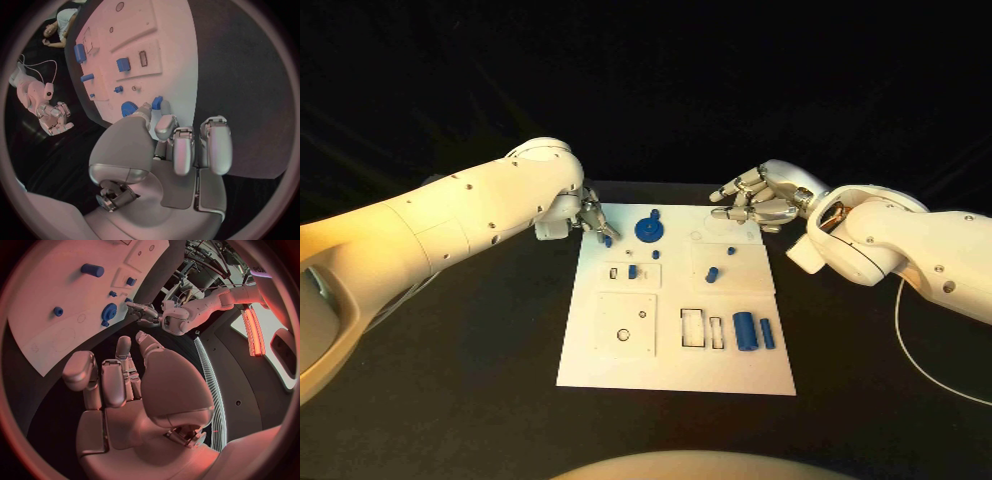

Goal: Assemble the parts on the task board

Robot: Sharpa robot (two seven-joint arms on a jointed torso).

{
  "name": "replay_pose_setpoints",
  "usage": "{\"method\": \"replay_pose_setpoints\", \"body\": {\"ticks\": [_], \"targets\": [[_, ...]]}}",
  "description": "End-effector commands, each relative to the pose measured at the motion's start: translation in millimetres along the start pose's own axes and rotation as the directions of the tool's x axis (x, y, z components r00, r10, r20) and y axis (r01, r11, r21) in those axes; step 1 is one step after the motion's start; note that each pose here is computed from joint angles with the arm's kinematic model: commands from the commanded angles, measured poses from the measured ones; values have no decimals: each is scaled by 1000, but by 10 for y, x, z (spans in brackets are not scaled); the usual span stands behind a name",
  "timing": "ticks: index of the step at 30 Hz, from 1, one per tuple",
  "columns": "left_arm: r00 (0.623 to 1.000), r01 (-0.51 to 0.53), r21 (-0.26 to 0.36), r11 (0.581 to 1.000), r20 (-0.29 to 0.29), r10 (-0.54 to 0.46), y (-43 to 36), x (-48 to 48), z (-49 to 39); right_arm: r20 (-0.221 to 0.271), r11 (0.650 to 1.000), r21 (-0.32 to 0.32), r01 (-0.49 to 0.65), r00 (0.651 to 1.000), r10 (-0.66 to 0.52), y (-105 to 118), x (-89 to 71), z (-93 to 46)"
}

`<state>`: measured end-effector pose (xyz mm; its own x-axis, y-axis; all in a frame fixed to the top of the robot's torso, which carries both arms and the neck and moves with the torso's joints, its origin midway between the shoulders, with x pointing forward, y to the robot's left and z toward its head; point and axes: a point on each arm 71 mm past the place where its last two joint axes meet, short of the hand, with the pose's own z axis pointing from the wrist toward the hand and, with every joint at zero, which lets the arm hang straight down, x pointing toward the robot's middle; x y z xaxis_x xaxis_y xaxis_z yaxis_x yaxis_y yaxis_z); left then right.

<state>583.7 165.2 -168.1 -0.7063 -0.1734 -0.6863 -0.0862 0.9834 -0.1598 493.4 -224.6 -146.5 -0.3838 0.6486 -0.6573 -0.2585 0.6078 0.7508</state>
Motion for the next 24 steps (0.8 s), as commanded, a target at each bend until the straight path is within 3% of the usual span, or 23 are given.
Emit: {"method": "replay_pose_setpoints", "body": {"ticks": [1,16,24], "targets": [[1000,1,23,1000,-14,-1,-29,14,1,-14,1000,-10,1,1000,-1,8,16,3],[999,32,45,998,-9,-31,-12,11,-12,-17,1000,-9,0,1000,0,8,20,7],[994,108,108,988,17,-110,32,30,-111,-18,1000,-7,3,1000,-3,2,15,4]]}}
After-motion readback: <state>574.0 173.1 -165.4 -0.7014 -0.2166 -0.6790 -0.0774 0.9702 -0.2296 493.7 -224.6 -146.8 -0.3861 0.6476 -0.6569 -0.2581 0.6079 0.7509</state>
